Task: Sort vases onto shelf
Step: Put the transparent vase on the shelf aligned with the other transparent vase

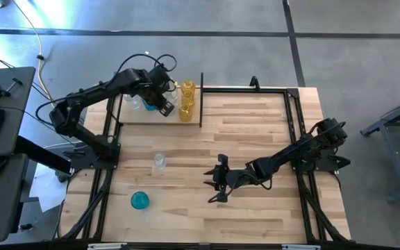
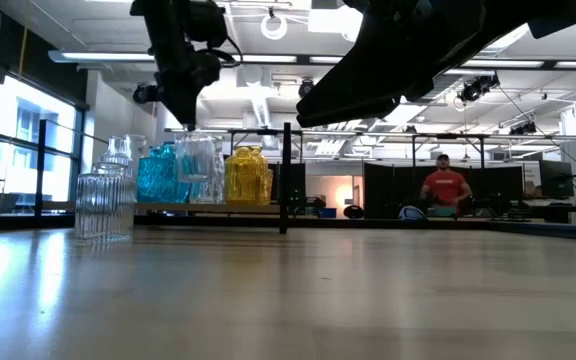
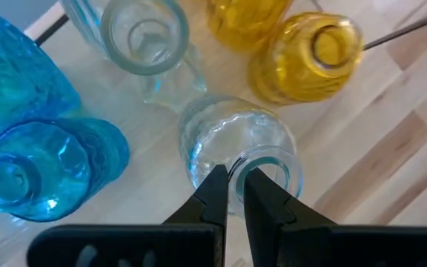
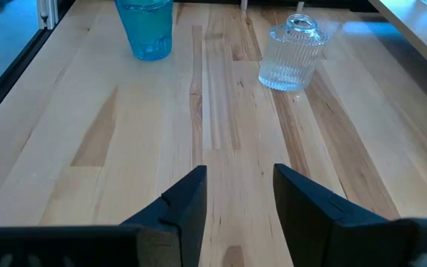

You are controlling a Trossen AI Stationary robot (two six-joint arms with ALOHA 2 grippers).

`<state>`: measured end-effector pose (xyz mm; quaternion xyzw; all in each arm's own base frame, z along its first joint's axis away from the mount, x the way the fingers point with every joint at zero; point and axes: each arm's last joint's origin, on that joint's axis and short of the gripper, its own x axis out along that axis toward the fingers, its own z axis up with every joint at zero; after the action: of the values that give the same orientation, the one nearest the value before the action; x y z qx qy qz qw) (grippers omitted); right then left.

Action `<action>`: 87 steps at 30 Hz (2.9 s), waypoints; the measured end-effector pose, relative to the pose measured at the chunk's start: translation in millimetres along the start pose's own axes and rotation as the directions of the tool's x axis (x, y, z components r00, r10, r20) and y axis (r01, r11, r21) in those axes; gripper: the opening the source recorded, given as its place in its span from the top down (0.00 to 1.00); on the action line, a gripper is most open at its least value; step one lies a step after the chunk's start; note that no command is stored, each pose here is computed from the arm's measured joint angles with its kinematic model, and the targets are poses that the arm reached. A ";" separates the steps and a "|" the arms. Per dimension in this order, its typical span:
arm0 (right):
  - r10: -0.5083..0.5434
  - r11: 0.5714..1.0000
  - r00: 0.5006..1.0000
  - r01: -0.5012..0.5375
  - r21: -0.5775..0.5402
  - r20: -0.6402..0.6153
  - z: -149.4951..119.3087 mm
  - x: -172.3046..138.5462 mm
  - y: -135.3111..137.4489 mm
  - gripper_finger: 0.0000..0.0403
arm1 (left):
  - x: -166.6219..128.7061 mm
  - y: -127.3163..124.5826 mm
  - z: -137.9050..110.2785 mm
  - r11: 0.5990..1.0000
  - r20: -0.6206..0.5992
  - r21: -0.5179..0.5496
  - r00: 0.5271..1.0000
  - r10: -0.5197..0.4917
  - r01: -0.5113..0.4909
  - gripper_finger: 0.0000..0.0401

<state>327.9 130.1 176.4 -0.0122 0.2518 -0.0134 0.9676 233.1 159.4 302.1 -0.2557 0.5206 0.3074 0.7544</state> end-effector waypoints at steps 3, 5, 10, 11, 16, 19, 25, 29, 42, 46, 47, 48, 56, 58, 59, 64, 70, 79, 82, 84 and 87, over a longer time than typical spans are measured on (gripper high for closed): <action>0.000 1.000 1.000 0.000 0.000 0.000 0.0 0.0 0.0 0.66 | 10.5 1.7 3.7 1.000 -0.031 -0.009 0.999 0.011 -0.012 0.97; 0.000 1.000 1.000 0.000 0.000 0.000 0.0 0.0 0.0 0.66 | 18.5 2.7 6.1 1.000 -0.054 -0.014 0.998 0.018 -0.019 0.97; 0.000 1.000 1.000 0.000 0.000 0.000 0.0 0.0 0.0 0.66 | 26.6 4.9 11.0 1.000 -0.054 -0.018 0.998 0.018 -0.019 0.97; 0.000 1.000 1.000 0.000 0.000 0.000 0.0 0.0 0.0 0.66 | 27.1 5.5 11.4 1.000 -0.054 -0.020 0.998 0.019 -0.020 0.97; 0.000 1.000 1.000 0.000 0.000 0.000 0.0 0.0 0.0 0.66 | 27.1 6.7 11.4 0.999 -0.055 -0.023 0.998 0.022 -0.023 0.97; 0.000 1.000 1.000 0.000 0.000 0.000 0.0 0.0 0.0 0.66 | 27.1 6.7 11.4 0.999 -0.055 -0.028 0.998 0.022 -0.023 0.97; 0.000 1.000 1.000 0.000 0.000 0.000 0.0 0.0 0.0 0.66 | 27.1 5.9 11.2 0.999 -0.056 -0.026 0.998 0.021 -0.022 0.97; 0.000 1.000 1.000 0.000 0.000 0.000 0.0 0.0 0.0 0.66 | 27.1 5.8 11.2 0.999 -0.056 -0.026 0.998 0.021 -0.022 0.97; 0.006 1.000 1.000 -0.006 -0.003 0.001 -0.3 -0.8 2.1 0.66 | 27.1 3.8 10.6 1.000 -0.060 -0.024 0.998 0.013 -0.014 0.97; 0.010 1.000 1.000 -0.010 -0.006 0.001 -0.6 -1.4 3.6 0.66 | 27.1 2.2 10.1 1.000 -0.066 -0.023 0.998 -0.012 0.011 0.97; 0.010 1.000 1.000 -0.010 -0.005 0.001 -0.6 -1.4 3.6 0.66 | 27.1 1.7 10.1 1.000 -0.065 -0.021 0.998 -0.010 0.009 0.97; 0.010 1.000 1.000 -0.010 -0.005 0.001 -0.6 -1.4 3.6 0.66 | 27.1 1.4 10.0 1.000 -0.065 -0.020 0.998 -0.010 0.009 0.97; 0.009 1.000 1.000 -0.009 -0.005 0.001 -0.6 -1.4 3.6 0.66 | 28.6 1.5 9.6 1.000 -0.077 -0.028 0.997 -0.006 0.004 0.97; 0.009 1.000 1.000 -0.009 -0.005 0.001 -0.6 -1.4 3.6 0.66 | 30.2 1.4 10.3 1.000 -0.076 -0.028 0.997 -0.004 0.002 0.97; 0.009 1.000 1.000 -0.009 -0.005 0.001 -0.6 -1.4 3.6 0.66 | 31.6 1.3 10.8 1.000 -0.078 -0.028 0.997 -0.001 -0.001 0.97; 0.009 1.000 1.000 -0.009 -0.005 0.001 -0.6 -1.3 3.5 0.66 | 36.9 1.1 12.6 1.000 -0.086 -0.026 0.996 0.004 -0.006 0.97; 0.009 1.000 1.000 -0.009 -0.006 0.001 -0.6 -1.4 3.6 0.66 | 38.2 0.5 15.3 1.000 -0.063 -0.025 0.998 -0.001 -0.001 0.97; 0.009 1.000 1.000 -0.009 -0.006 0.001 -0.6 -1.4 3.6 0.66 | 38.9 0.7 14.9 1.000 -0.068 -0.015 0.998 0.004 -0.005 0.86; 0.009 1.000 1.000 -0.009 -0.006 0.001 -0.6 -1.4 3.5 0.66 | 38.9 1.0 15.0 1.000 -0.065 -0.005 0.998 0.014 -0.014 0.83; 0.009 1.000 1.000 -0.009 -0.008 0.001 -0.6 -1.4 3.6 0.66 | 38.9 1.2 15.1 1.000 -0.063 0.002 0.998 0.021 -0.021 0.81; 0.009 1.000 1.000 -0.009 -0.008 0.001 -0.6 -1.4 3.6 0.66 | 38.9 1.2 15.1 1.000 -0.063 0.004 0.998 0.023 -0.023 0.79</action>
<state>326.4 133.8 176.5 -0.0152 0.2515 -0.0078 0.9677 252.1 178.5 270.3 -0.2581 0.5474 0.3071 0.7345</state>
